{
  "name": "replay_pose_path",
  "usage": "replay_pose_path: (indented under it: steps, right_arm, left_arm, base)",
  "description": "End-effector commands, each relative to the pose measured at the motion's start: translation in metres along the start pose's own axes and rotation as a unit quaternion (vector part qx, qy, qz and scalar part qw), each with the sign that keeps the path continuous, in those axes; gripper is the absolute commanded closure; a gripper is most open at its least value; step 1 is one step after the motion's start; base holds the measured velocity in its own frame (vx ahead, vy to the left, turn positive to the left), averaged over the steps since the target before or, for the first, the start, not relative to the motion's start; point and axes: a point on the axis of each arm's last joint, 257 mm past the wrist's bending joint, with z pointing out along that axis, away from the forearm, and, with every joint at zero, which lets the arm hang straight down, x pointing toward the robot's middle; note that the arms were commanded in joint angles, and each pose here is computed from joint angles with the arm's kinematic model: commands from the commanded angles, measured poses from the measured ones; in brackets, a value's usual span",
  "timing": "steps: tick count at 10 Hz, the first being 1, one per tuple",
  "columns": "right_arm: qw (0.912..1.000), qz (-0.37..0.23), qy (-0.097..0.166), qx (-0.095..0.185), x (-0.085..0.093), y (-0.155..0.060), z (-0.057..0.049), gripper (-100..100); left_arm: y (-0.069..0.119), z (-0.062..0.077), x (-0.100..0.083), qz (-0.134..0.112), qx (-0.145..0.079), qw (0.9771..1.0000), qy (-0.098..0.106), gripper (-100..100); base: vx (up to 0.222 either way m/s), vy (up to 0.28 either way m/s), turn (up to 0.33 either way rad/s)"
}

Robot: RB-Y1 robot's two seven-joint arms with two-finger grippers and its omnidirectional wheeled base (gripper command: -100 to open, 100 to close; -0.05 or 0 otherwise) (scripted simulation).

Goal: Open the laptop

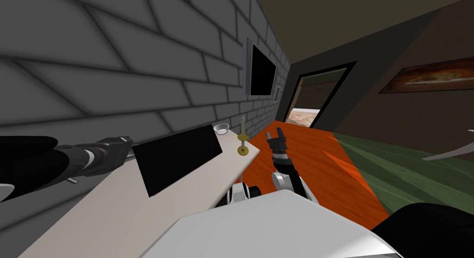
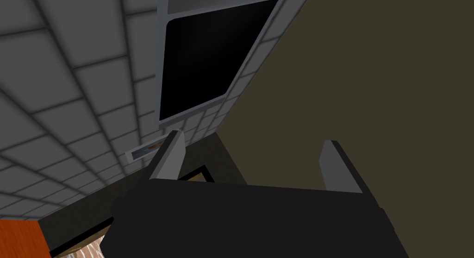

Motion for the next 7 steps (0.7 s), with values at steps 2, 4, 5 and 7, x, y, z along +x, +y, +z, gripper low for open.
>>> replay_pose_path:
  steps: [2, 4, 5, 7]
  right_arm:
    - [1.0000, 0.000, 0.000, 0.000, 0.000, 0.000, 0.000, 0]
    - [1.0000, 0.000, 0.000, 0.000, 0.000, 0.000, 0.000, 0]
    - [1.0000, 0.000, 0.000, 0.000, 0.000, 0.000, 0.000, 0]
    - [1.0000, 0.000, 0.000, 0.000, 0.000, 0.000, 0.000, 0]
  left_arm:
    - [0.023, 0.001, 0.006, 0.001, -0.050, 0.9986, 0.017, 100]
    - [0.031, -0.003, 0.006, 0.000, -0.071, 0.9972, 0.022, 100]
    - [0.036, -0.007, 0.005, -0.001, -0.086, 0.9960, 0.025, 100]
    - [0.043, -0.011, 0.004, -0.002, -0.106, 0.9940, 0.027, 100]
  base:
    - [0.046, 0.029, -0.036]
    - [0.045, 0.039, -0.035]
    - [0.003, 0.025, -0.068]
    - [0.004, 0.019, -0.055]
